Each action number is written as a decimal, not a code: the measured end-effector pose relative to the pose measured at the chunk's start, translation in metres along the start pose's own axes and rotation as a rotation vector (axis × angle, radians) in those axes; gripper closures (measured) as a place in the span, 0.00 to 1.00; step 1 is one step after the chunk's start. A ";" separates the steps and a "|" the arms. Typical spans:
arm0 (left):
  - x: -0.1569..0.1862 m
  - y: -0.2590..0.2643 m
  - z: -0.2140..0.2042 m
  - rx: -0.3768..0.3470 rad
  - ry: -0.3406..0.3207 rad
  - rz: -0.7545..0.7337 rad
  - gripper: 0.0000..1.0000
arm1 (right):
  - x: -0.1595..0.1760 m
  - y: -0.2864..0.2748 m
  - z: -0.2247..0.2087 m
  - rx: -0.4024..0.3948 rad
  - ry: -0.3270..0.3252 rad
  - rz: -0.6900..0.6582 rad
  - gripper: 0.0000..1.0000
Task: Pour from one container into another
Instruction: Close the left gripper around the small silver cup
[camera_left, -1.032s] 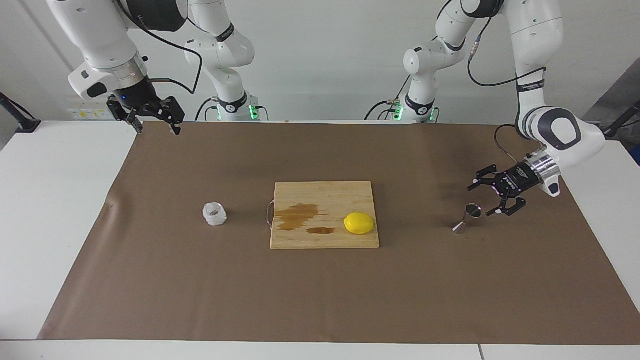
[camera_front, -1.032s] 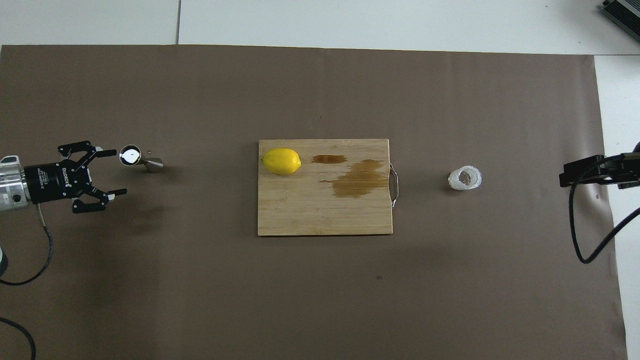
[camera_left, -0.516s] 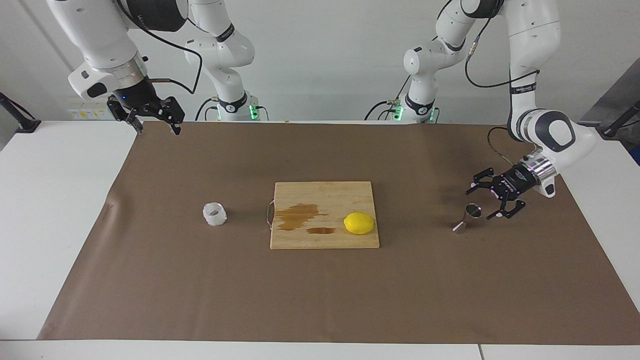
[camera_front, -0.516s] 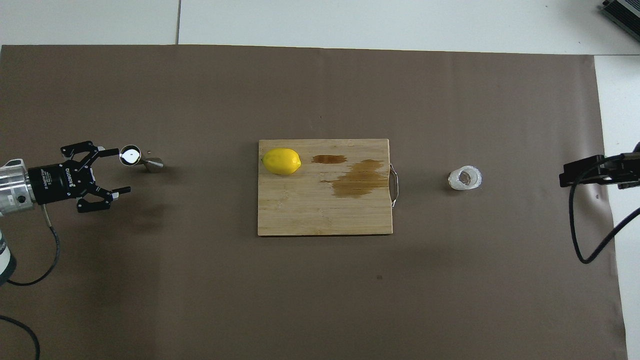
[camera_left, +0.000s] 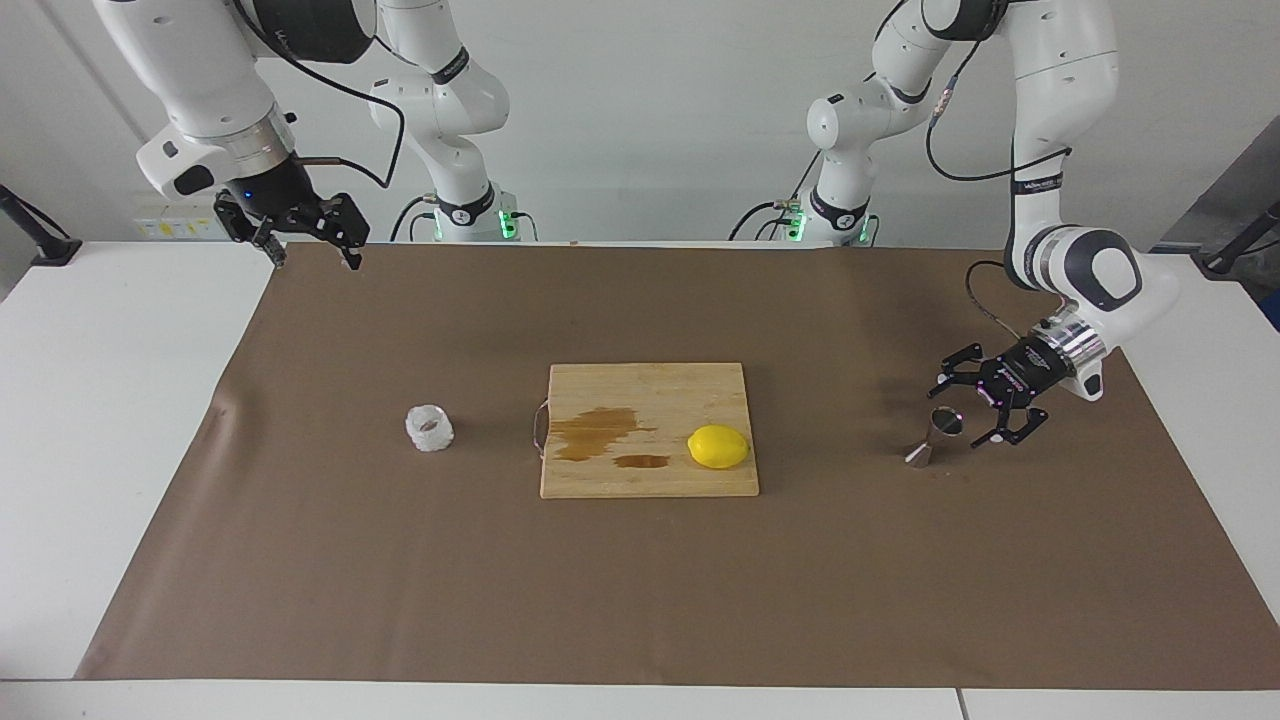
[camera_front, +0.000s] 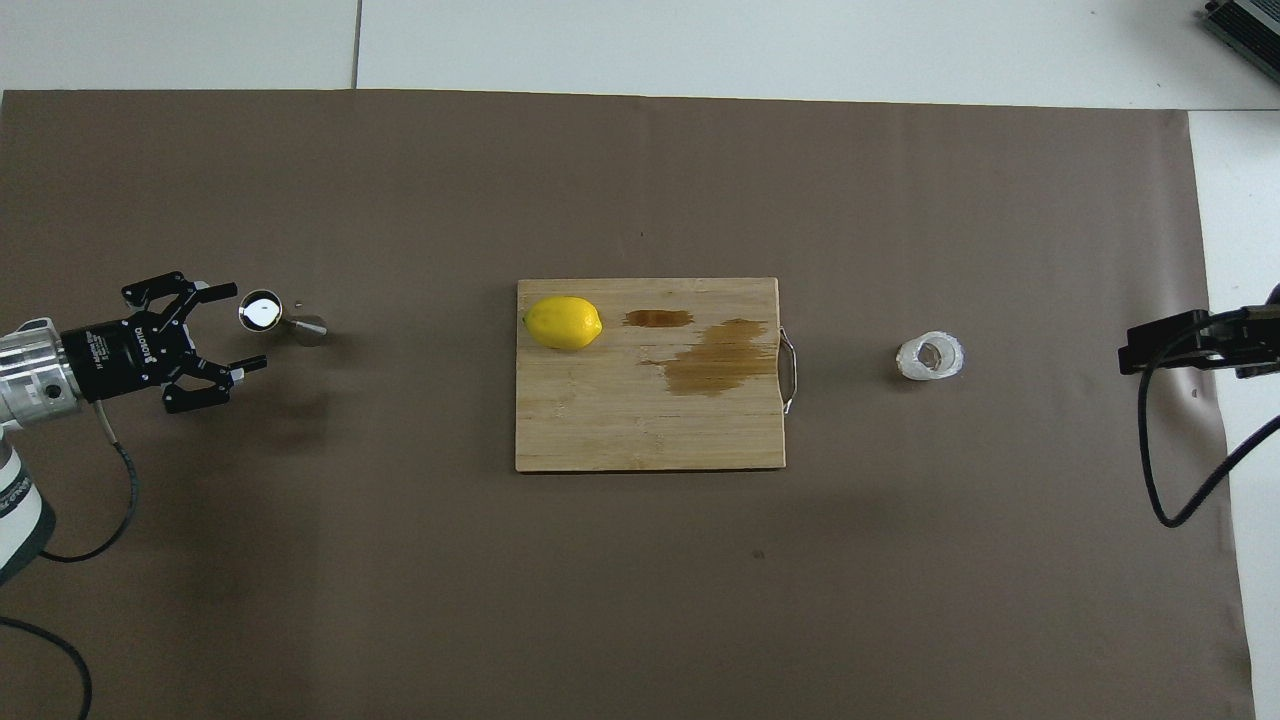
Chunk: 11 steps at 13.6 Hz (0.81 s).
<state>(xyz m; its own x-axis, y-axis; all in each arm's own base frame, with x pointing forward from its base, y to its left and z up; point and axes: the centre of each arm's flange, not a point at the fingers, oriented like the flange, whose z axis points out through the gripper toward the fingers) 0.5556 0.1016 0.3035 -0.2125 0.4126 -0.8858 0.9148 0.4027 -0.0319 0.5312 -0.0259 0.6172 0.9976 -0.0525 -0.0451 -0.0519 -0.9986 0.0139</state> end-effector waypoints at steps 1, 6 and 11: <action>-0.001 0.000 0.001 0.000 -0.002 0.000 0.00 | 0.000 0.000 0.000 0.000 0.000 0.000 0.00; -0.004 -0.001 0.007 -0.005 -0.022 -0.008 0.00 | 0.000 0.000 0.000 0.000 0.000 0.000 0.00; -0.005 -0.002 0.009 -0.004 -0.025 -0.009 0.00 | 0.000 0.000 0.000 0.000 0.000 0.000 0.00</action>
<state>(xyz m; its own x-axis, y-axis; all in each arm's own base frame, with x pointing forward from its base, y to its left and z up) 0.5583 0.0917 0.3042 -0.2116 0.3885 -0.8968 0.9115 0.4095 -0.0377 0.5312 -0.0259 0.6172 0.9976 -0.0525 -0.0451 -0.0519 -0.9986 0.0139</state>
